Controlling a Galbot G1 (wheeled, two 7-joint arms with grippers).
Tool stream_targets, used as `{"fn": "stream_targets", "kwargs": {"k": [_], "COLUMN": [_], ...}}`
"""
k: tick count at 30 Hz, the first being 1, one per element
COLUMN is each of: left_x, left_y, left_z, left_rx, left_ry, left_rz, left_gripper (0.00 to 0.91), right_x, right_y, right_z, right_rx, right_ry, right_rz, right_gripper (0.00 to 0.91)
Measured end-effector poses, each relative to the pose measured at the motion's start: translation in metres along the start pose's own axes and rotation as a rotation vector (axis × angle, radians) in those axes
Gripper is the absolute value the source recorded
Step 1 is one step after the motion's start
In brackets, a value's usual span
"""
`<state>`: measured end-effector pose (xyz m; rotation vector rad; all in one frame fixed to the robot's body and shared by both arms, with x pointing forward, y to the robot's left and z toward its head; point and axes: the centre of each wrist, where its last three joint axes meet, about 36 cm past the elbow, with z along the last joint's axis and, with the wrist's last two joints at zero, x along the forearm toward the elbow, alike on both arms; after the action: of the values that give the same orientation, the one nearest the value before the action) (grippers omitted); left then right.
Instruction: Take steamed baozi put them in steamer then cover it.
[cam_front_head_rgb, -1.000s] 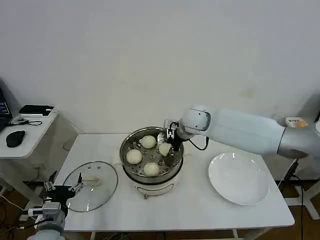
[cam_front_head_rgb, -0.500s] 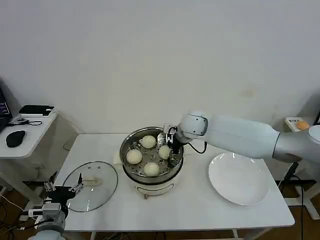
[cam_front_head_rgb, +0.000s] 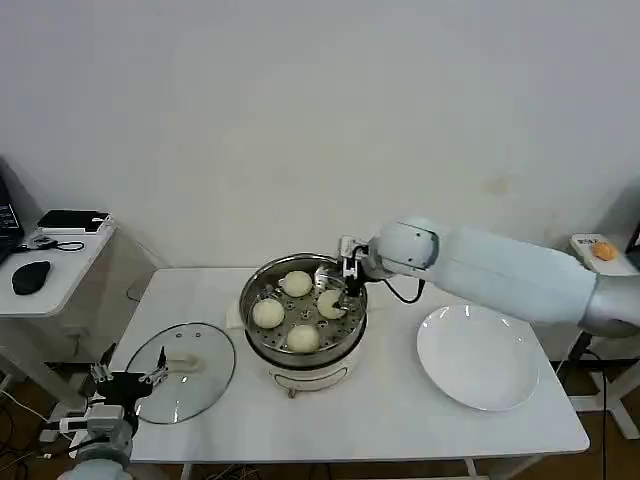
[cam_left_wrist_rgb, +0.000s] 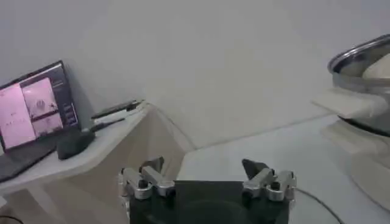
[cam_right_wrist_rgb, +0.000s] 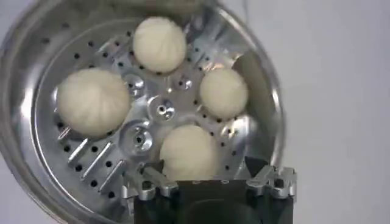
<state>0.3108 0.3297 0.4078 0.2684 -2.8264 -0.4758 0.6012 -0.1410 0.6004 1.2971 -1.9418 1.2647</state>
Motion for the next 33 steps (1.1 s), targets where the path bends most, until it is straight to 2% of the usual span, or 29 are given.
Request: {"fn": "stream_targets", "kwargs": {"k": [6, 12, 16, 19, 22, 25, 28, 33], "left_x": [0.0, -0.001, -0.003, -0.004, -0.006, -0.007, -0.008, -0.006], "left_y": [-0.004, -0.005, -0.006, -0.007, -0.007, -0.006, -0.004, 0.004], "left_z": [0.0, 0.004, 0.005, 0.007, 0.012, 0.018, 0.027, 0.043], "left_rx": [0.009, 0.007, 0.007, 0.003, -0.017, -0.069, -0.166, -0.423], "left_ry": [0.0, -0.003, -0.01, -0.02, -0.042, -0.08, -0.111, -0.176], "left_rz": [0.006, 0.005, -0.006, -0.02, -0.045, -0.069, -0.088, -0.129], "left_gripper": [0.907, 0.907, 0.907, 0.907, 0.907, 0.907, 0.907, 0.907], "right_x": [0.015, 0.008, 0.0, -0.002, -0.002, 0.003, 0.009, 0.032], "right_y": [0.025, 0.058, 0.079, 0.093, 0.109, 0.127, 0.148, 0.187], "right_z": [0.017, 0.04, 0.063, 0.089, 0.118, 0.147, 0.176, 0.227], "right_rx": [-0.028, -0.083, -0.158, -0.242, -0.349, -0.454, -0.55, -0.673], "right_ry": [-0.151, -0.404, -0.581, -0.675, -0.725, -0.743, -0.733, -0.652], "right_rz": [0.142, 0.372, 0.53, 0.639, 0.735, 0.831, 0.911, 1.048], "right_gripper": [0.907, 0.907, 0.907, 0.907, 0.907, 0.907, 0.907, 0.907]}}
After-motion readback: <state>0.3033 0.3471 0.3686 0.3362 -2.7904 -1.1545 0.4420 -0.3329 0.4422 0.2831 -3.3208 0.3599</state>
